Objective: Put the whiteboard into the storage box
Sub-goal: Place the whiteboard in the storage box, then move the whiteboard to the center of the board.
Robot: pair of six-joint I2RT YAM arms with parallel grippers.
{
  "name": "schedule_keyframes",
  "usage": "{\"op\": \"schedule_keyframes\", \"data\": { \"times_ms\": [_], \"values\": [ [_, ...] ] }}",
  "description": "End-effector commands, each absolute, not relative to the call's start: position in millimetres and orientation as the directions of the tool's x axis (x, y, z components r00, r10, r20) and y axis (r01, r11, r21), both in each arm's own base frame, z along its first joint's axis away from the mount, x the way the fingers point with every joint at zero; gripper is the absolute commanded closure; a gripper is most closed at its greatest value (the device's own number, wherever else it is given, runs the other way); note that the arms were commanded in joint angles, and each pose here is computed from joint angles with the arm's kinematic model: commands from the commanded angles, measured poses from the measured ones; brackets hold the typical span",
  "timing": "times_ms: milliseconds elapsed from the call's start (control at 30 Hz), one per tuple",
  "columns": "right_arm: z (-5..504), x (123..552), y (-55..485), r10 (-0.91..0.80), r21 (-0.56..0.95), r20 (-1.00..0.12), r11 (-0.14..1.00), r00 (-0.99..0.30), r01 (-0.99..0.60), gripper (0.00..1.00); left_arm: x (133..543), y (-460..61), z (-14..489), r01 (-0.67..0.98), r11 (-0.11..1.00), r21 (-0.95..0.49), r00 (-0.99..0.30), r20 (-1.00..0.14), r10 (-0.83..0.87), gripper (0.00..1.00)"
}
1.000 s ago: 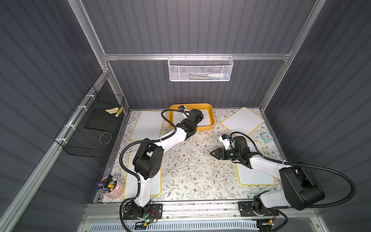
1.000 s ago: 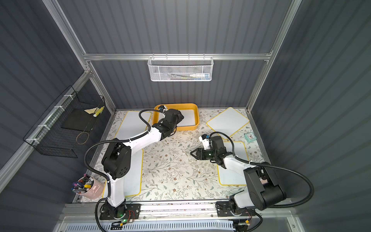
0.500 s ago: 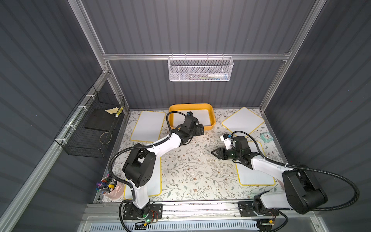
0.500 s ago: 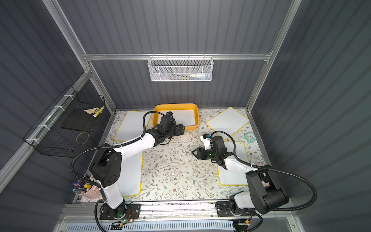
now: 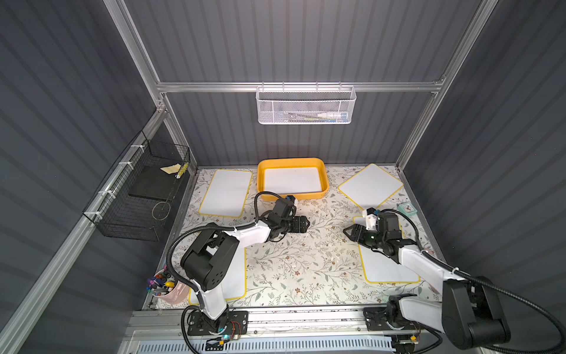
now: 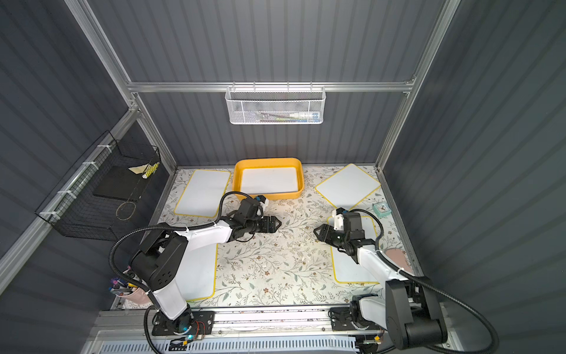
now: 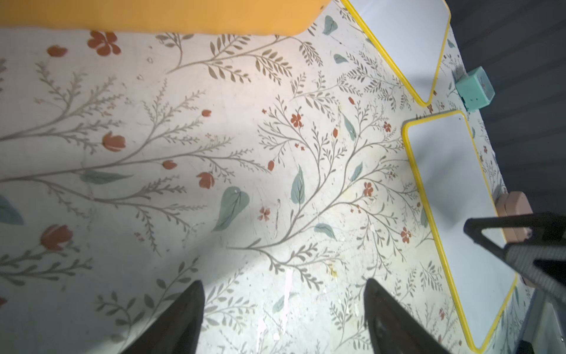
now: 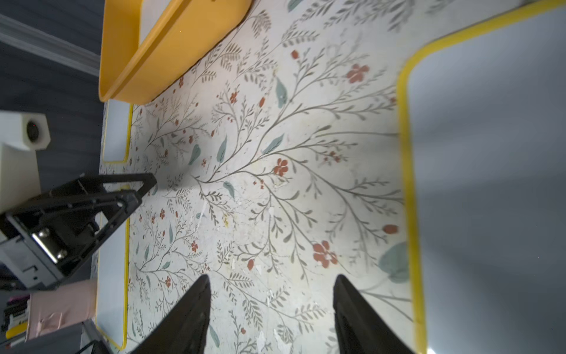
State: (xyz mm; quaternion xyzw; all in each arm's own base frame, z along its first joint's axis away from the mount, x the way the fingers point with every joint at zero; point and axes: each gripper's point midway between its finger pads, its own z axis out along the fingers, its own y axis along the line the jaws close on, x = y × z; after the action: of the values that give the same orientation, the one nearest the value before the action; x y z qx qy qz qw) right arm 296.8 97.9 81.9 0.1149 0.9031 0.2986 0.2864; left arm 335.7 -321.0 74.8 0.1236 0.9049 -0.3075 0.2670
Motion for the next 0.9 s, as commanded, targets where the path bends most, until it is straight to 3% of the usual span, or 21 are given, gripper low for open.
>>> {"op": "schedule_keyframes", "data": {
  "times_ms": [0, 100, 467, 867],
  "values": [
    [74, 288, 56, 0.492, 0.524, -0.404, 0.815, -0.771, 0.246, 0.3, 333, -328, 86, 0.447, 0.729, -0.518, -0.801, -0.595, 0.068, 0.18],
    [87, 291, 25, 0.57, 0.495, -0.43, 0.797, -0.7, 0.346, 0.21, 329, -330, 77, 0.454, 0.715, -0.531, -0.809, -0.582, 0.081, 0.19],
    [93, 297, -62, 0.735, 0.486, -0.43, 0.678, -0.524, 0.552, 0.16, 309, -326, 72, 0.5, 0.672, -0.546, -0.799, -0.591, 0.114, 0.19],
    [81, 336, -117, 0.76, 0.428, -0.371, 0.65, -0.533, 0.628, 0.15, 292, -313, 67, 0.483, 0.672, -0.561, -0.808, -0.582, 0.095, 0.19]
  ]
}}
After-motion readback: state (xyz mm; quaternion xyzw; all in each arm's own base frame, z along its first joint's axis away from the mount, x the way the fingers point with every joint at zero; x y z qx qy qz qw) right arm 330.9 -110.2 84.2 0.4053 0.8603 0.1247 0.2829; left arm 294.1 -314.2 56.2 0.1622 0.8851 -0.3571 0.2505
